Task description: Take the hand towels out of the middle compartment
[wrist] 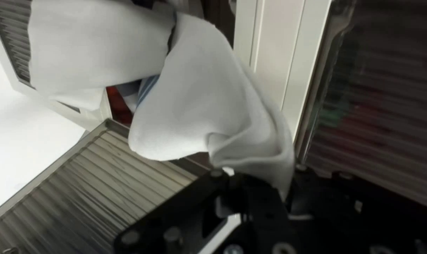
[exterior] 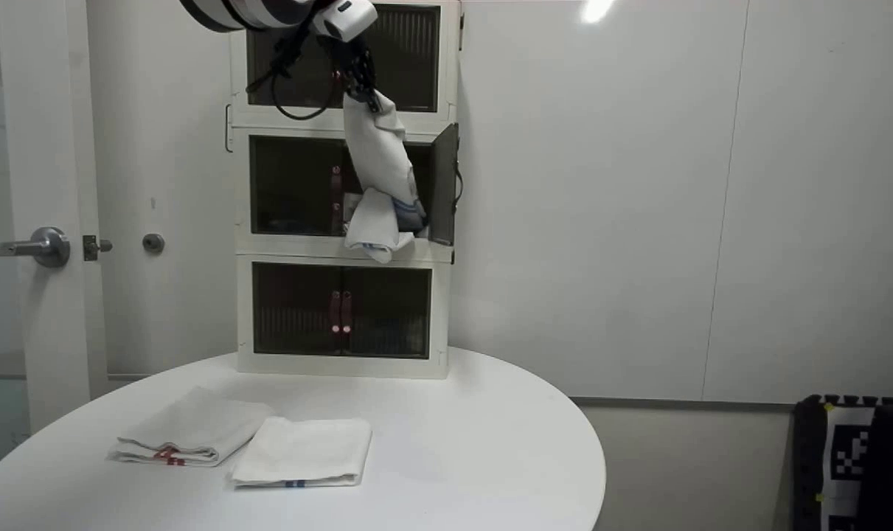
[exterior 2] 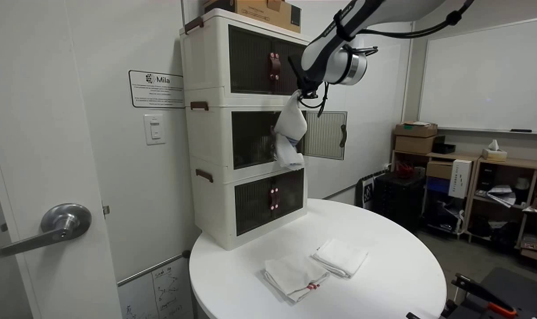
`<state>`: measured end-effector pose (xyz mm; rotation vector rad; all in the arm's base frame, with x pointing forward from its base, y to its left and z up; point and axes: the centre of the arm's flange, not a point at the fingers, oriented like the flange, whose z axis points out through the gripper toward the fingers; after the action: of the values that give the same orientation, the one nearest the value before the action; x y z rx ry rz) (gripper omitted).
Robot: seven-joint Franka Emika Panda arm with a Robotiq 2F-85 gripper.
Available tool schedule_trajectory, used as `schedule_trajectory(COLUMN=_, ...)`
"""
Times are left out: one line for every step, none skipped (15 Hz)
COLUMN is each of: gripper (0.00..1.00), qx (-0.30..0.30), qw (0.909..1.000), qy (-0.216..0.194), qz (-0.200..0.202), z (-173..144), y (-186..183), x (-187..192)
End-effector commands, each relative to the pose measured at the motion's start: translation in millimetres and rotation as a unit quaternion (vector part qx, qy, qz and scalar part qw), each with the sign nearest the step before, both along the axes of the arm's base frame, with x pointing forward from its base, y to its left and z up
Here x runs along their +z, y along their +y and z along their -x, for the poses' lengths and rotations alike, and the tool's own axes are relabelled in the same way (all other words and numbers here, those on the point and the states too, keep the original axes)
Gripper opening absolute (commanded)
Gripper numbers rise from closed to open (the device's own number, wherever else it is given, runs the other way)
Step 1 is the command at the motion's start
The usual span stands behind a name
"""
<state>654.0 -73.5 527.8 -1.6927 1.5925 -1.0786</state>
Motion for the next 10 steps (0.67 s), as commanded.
schedule_trajectory(gripper=0.11, qx=0.041, qw=0.9991, qy=0.003, qz=0.001, z=34, y=-1, x=10)
schedule_trajectory(gripper=0.11, qx=0.044, qw=0.999, qy=0.0, qz=0.003, z=39, y=0, x=12)
schedule_trajectory(gripper=0.11, qx=0.044, qw=0.999, qy=-0.002, qz=0.004, z=44, y=-1, x=16)
schedule_trajectory(gripper=0.11, qx=0.044, qw=0.999, qy=-0.003, qz=0.005, z=48, y=-3, x=18)
schedule_trajectory(gripper=0.11, qx=0.041, qw=0.9991, qy=-0.002, qz=0.004, z=52, y=-6, x=19)
schedule_trajectory(gripper=0.11, qx=0.038, qw=0.9993, qy=-0.002, qz=0.002, z=57, y=-11, x=19)
schedule_trajectory(gripper=0.11, qx=0.034, qw=0.9994, qy=0.0, qz=-0.001, z=62, y=-18, x=19)
schedule_trajectory(gripper=0.11, qx=0.03, qw=0.9996, qy=0.001, qz=-0.003, z=66, y=-22, x=18)
schedule_trajectory(gripper=0.11, qx=0.025, qw=0.9997, qy=0.002, qz=-0.003, z=71, y=-28, x=17)
schedule_trajectory(gripper=0.11, qx=0.019, qw=0.9998, qy=0.002, qz=-0.004, z=74, y=-33, x=17)
